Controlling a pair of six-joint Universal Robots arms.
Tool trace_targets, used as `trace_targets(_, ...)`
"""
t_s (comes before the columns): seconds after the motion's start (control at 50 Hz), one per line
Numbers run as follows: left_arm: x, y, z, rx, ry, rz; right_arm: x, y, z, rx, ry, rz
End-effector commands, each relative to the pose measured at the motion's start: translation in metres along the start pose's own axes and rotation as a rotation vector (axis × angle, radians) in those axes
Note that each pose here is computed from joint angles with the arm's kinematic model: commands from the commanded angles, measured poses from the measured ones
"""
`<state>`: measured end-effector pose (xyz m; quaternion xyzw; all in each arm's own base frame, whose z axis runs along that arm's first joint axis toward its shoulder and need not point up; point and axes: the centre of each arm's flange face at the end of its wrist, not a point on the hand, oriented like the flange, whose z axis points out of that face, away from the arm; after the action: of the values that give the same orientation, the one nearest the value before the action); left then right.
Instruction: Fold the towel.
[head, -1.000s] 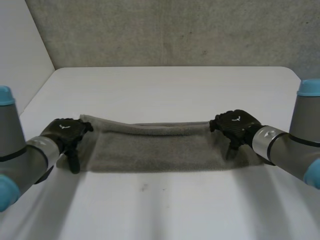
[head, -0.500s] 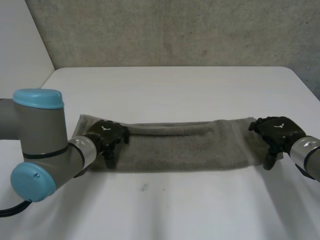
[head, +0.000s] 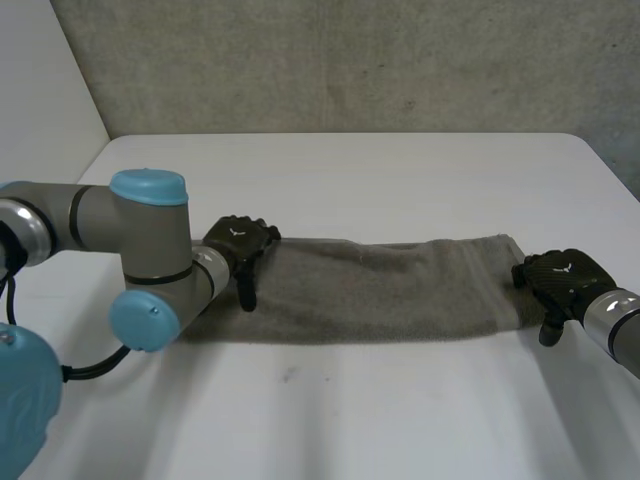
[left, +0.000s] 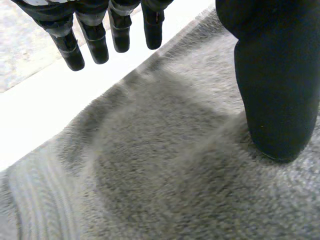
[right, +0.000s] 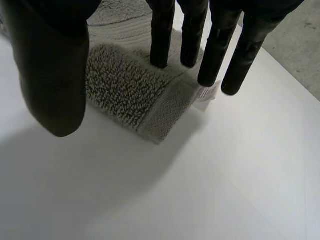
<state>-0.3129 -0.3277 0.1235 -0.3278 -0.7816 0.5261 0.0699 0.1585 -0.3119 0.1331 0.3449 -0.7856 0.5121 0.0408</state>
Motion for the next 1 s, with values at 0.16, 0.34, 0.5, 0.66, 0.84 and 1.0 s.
trace_targets(0.16, -0.004, -0.017, -0.047, -0.038, -0.03, -0.049, 0.019, 0.002, 0.01, 0.038, 0.088, -0.011)
trace_targets(0.34, -0.01, -0.043, -0.088, 0.035, -0.053, -0.059, 0.061, 0.007, 0.011, 0.033, 0.209, -0.041)
trace_targets(0.5, -0.033, -0.075, -0.115, 0.135, -0.126, -0.07, 0.129, 0.02, 0.003, -0.03, 0.385, -0.193)
trace_targets(0.66, -0.046, -0.09, -0.125, 0.193, -0.155, -0.163, 0.138, -0.027, 0.002, 0.081, 0.43, -0.311)
trace_targets(0.84, -0.053, -0.106, -0.14, 0.266, -0.159, -0.297, 0.004, -0.134, -0.007, 0.424, 0.183, -0.378)
trace_targets(1.0, -0.054, -0.112, -0.145, 0.288, -0.164, -0.298, -0.18, -0.144, -0.037, 0.592, -0.24, -0.497)
